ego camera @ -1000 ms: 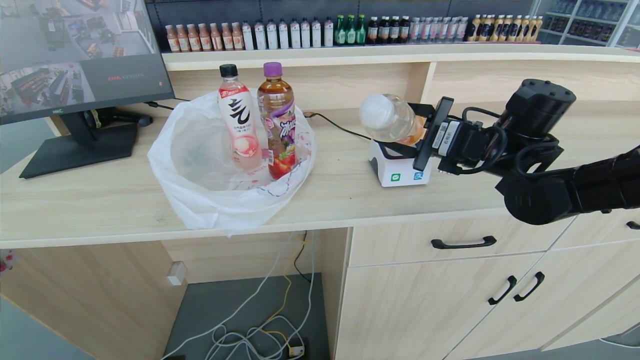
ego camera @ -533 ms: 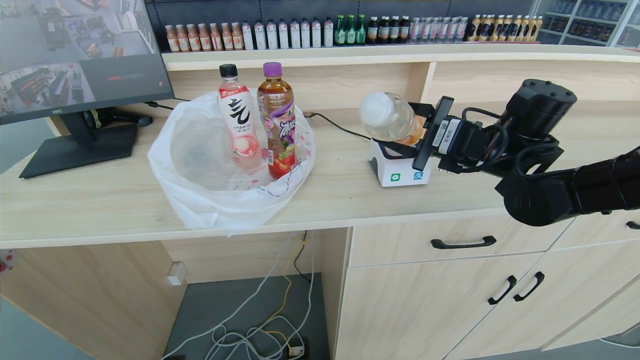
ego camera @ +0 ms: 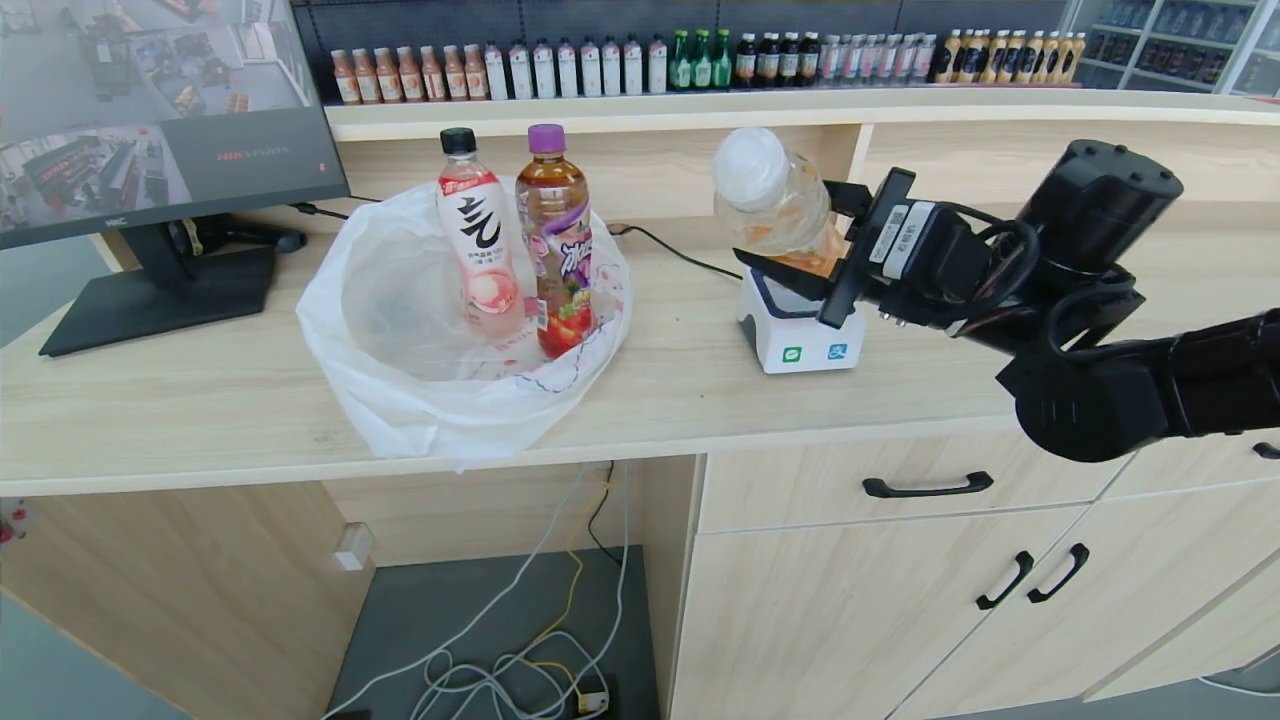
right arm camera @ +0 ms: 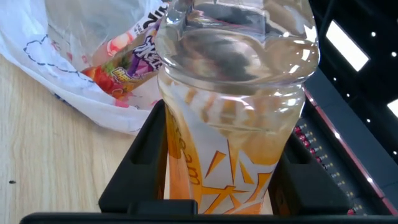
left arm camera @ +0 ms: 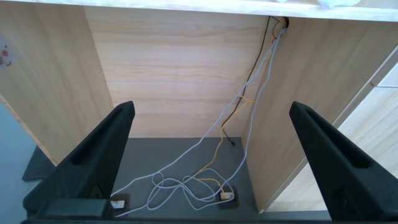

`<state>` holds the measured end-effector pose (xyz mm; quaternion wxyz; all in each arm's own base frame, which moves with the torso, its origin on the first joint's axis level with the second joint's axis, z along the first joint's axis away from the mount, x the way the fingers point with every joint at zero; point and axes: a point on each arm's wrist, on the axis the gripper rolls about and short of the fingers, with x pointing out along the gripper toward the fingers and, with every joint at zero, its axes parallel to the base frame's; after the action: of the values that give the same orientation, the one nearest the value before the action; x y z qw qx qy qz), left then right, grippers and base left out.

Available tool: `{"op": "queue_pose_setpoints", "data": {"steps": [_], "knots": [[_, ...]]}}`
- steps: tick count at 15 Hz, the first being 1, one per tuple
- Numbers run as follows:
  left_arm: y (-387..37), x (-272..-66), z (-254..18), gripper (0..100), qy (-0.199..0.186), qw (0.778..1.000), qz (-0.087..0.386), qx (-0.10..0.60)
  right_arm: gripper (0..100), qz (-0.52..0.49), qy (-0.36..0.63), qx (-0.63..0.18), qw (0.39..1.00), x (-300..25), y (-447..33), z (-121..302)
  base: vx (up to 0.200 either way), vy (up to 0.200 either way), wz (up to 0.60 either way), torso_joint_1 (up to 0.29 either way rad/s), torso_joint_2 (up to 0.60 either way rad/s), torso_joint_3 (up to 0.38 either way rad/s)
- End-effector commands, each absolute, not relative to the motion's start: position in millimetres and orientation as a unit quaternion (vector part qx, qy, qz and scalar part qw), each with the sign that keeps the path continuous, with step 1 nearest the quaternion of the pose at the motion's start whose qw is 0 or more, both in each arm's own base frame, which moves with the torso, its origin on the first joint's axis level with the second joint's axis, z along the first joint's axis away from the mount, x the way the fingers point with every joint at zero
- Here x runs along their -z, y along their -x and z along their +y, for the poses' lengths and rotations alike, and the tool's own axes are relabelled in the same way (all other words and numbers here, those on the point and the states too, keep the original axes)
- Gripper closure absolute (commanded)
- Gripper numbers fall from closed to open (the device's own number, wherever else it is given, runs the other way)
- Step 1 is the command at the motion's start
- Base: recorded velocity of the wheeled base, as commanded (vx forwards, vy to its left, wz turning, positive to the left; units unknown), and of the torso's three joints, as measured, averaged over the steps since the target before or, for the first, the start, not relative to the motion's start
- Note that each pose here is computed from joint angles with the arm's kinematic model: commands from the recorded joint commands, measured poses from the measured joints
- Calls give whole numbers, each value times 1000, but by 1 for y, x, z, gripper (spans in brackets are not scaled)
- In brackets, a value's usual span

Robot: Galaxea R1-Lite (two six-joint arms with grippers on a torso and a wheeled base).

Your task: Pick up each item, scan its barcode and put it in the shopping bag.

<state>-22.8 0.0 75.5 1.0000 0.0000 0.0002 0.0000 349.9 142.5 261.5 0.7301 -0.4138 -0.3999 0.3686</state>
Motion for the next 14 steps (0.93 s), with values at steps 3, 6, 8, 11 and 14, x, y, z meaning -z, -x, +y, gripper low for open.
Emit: {"op": "queue_pose_setpoints", "data": {"steps": [3,6,8,11,14], "knots": [[23,-75,0,0,0,1000,0,1,100,-413,373,-354,751,-269,-319,140,0,0,0,0,0,0],[23,-75,0,0,0,1000,0,-1,100,-404,349,-359,766,-273,-293,130,0,0,0,0,0,0],[23,-75,0,0,0,1000,0,0,100,-388,324,-352,788,-278,-276,123,0,0,0,0,0,0],[23,-75,0,0,0,1000,0,0,100,-388,295,-353,799,-289,-260,116,0,0,0,0,0,0],[23,-75,0,0,0,1000,0,-1,100,-362,221,-355,833,-297,-243,109,0,0,0,0,0,0]]}}
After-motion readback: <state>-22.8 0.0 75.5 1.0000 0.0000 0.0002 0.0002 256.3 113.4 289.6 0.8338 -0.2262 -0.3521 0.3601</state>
